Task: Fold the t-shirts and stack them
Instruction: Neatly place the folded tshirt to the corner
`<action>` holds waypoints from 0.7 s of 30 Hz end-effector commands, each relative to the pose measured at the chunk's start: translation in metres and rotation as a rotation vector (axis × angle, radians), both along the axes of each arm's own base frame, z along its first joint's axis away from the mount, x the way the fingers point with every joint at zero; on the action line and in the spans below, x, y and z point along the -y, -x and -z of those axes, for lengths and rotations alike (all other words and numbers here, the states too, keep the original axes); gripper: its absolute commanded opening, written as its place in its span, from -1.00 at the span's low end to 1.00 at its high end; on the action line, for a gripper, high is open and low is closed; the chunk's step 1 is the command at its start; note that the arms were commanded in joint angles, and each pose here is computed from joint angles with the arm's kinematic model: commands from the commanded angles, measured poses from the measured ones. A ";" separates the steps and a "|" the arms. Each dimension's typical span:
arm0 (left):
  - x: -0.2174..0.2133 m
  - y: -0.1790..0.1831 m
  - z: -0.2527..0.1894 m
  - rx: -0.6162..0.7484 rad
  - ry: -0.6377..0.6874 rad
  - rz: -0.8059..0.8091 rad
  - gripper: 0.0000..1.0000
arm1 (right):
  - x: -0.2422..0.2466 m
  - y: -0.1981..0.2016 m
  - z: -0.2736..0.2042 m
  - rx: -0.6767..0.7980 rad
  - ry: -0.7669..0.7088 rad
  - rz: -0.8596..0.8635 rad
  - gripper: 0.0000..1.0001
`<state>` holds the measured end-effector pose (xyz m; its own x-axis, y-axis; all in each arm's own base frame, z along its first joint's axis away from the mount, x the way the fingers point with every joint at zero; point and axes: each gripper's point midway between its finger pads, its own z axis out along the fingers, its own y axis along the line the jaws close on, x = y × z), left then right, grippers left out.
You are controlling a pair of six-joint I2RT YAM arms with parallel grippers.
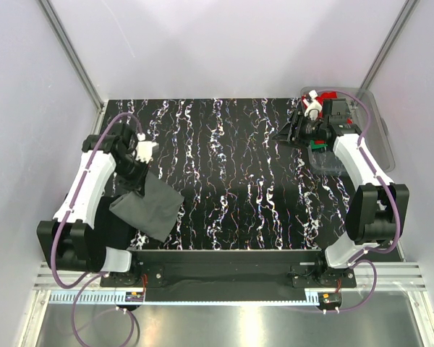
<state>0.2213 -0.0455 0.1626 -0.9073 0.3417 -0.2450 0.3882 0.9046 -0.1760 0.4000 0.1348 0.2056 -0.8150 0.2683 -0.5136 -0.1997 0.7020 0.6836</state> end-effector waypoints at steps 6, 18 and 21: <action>-0.029 0.065 -0.012 -0.070 -0.094 0.036 -1.00 | 0.001 -0.001 -0.014 0.049 -0.010 -0.014 0.09; -0.057 0.098 -0.023 0.022 -0.207 -0.034 -1.00 | 0.001 0.004 0.000 0.022 -0.002 -0.010 0.09; -0.066 0.101 -0.026 0.043 -0.249 -0.033 -1.00 | 0.001 0.001 0.000 0.025 -0.004 -0.012 0.09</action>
